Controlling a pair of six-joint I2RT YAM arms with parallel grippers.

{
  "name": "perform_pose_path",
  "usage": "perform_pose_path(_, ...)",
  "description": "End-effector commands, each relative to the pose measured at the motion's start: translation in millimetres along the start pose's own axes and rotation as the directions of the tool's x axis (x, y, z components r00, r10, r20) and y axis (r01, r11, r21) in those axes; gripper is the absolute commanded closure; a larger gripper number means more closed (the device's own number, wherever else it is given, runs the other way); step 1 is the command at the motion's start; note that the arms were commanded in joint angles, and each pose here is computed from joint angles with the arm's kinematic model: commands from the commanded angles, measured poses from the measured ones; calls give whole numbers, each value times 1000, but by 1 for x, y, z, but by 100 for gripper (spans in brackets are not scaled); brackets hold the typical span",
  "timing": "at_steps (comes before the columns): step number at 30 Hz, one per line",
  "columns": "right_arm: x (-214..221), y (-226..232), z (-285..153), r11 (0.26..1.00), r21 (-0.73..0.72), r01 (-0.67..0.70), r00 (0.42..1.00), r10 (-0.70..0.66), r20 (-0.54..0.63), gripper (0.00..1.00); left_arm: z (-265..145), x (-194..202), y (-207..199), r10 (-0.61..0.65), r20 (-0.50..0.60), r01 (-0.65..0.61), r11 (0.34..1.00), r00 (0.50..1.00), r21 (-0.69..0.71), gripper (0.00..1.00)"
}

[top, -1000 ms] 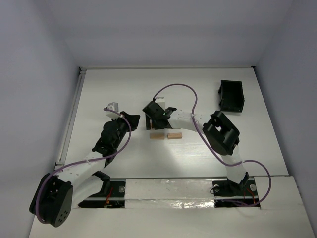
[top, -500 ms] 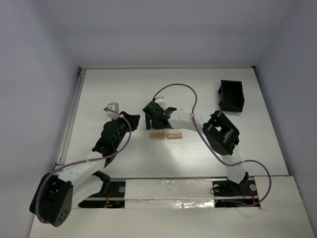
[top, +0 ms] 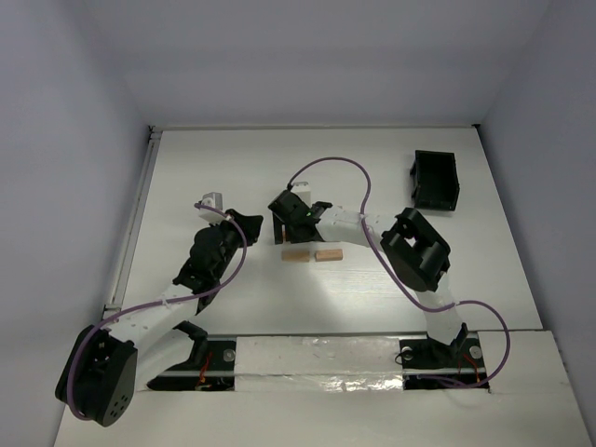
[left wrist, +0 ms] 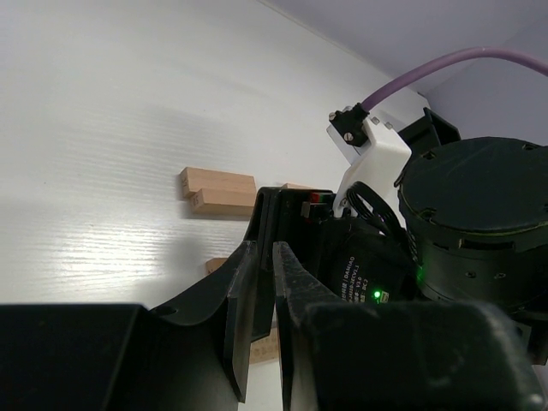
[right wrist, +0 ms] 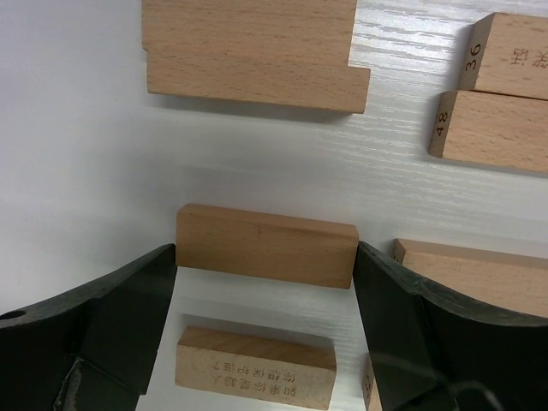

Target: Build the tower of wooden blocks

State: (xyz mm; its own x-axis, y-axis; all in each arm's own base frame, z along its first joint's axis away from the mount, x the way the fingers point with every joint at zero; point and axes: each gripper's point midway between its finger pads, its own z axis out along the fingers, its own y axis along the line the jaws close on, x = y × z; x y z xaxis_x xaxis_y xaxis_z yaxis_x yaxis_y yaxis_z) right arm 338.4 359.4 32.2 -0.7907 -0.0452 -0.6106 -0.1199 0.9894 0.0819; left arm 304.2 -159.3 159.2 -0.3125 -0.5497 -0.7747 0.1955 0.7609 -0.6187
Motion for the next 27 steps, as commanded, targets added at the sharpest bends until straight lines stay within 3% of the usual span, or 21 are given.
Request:
perform_pose_path(1,-21,0,-14,1000,-13,-23,998,24,62,12,1,-32,-20,-4,94,-1,999,996,49,88)
perform_pose_path(6,-25,-1,-21,999,-21,-32,997,33,73,8,-2,-36,-20,-6,110,1,999,994,46,88)
perform_pose_path(24,-54,6,-60,992,-108,-58,988,73,138,7,-7,-43,-17,-7,145,3,1000,989,29,88)
perform_pose_path(27,-64,9,-70,989,-134,-56,983,78,164,13,-6,-43,-17,-6,141,2,1000,990,30,88)
